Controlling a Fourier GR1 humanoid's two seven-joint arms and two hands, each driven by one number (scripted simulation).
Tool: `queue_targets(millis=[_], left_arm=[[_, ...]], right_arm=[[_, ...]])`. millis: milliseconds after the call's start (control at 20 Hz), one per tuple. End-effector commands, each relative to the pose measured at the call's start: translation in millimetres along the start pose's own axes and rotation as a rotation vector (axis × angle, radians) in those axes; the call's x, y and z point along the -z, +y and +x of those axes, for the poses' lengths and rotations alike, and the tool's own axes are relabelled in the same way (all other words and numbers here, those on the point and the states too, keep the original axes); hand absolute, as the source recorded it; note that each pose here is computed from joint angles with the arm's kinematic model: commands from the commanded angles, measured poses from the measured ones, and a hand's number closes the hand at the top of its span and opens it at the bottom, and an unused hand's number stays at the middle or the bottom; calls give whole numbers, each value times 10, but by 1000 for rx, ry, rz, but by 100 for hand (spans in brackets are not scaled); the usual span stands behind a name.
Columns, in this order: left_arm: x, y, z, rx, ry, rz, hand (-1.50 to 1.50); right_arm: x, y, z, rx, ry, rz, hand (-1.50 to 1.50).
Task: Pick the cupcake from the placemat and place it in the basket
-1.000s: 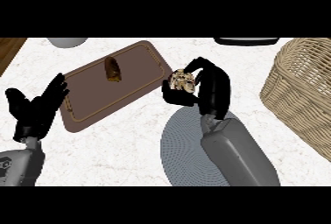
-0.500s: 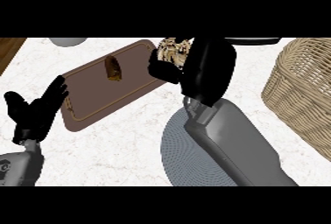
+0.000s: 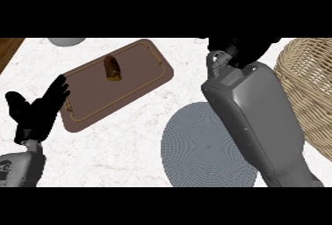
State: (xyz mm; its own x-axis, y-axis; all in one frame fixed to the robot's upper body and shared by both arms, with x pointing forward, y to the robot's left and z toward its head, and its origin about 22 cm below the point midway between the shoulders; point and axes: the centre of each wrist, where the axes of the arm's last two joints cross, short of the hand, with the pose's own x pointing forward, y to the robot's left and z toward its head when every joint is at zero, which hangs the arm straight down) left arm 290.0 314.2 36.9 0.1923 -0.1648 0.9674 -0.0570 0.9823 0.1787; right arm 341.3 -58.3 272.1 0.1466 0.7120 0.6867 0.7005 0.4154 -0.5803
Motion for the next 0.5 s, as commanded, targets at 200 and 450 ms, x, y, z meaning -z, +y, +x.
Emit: queue_targets(millis=[200,450], left_arm=[[-27,-65,-104,-6,0,18,0],[48,2,-104,-7,4,22,0]], right_arm=[[467,-154,-247,-220,231,-111,150],[937,-340,-785,-220,278,-144,150]])
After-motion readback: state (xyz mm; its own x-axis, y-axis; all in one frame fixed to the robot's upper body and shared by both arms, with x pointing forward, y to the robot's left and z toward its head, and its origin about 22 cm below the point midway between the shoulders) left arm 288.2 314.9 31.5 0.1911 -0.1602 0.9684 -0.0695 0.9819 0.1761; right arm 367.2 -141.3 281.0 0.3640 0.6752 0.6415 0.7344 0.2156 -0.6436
